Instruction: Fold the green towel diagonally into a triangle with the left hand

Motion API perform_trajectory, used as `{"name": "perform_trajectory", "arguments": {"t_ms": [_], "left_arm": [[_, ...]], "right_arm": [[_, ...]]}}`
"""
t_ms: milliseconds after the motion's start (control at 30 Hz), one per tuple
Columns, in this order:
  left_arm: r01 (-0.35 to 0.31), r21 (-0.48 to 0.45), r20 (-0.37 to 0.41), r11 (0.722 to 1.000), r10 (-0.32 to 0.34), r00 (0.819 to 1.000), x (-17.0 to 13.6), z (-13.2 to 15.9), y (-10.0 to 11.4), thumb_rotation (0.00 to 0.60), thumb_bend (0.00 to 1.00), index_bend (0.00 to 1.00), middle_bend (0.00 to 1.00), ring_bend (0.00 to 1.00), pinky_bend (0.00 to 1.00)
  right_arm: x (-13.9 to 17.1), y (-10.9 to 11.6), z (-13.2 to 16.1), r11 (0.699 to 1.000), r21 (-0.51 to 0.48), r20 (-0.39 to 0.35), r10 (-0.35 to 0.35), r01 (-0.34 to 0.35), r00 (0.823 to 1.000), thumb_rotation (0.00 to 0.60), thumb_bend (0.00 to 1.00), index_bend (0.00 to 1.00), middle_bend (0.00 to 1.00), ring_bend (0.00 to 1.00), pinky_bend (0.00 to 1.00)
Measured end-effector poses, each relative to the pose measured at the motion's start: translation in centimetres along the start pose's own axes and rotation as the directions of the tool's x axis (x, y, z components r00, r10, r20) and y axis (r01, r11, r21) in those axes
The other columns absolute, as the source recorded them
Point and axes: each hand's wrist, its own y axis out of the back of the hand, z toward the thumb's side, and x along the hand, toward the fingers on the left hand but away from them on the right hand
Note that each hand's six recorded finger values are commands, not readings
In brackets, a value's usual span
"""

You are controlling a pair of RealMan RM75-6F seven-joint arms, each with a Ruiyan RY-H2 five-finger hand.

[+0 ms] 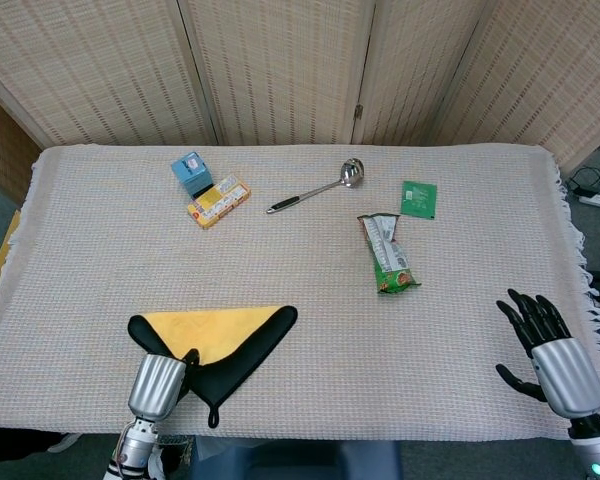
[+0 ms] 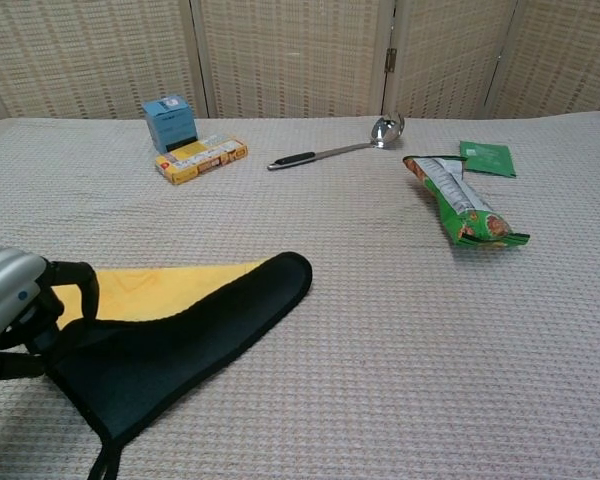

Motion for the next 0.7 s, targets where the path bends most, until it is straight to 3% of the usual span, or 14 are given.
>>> {"name": "perform_trajectory", "arguments": {"t_ms": [267, 700], "left_arm": [[0.011, 0.015, -0.010, 1.000, -0.011, 1.000, -2.1, 0.6, -0.6, 0.600, 0.54, 0.81, 1.00, 1.00, 1.00], [0.017, 0.032, -0.007, 0.999, -0.017, 1.000, -3.1, 1.8, -2.1, 0.600, 0.54, 0.80, 1.00, 1.00, 1.00]], "right_arm": [[0.3, -0.2, 0.5, 1.000, -0.001, -0.019, 0.004, -0.004, 1.000, 0.600, 0.29, 0.00, 0.00, 0.00, 0.00], [0.7, -0.1, 0.9, 1.000, -0.006, -0.039, 0.003, -0.003, 0.999, 0.600, 0.29, 0.00, 0.00, 0.00, 0.00]]}}
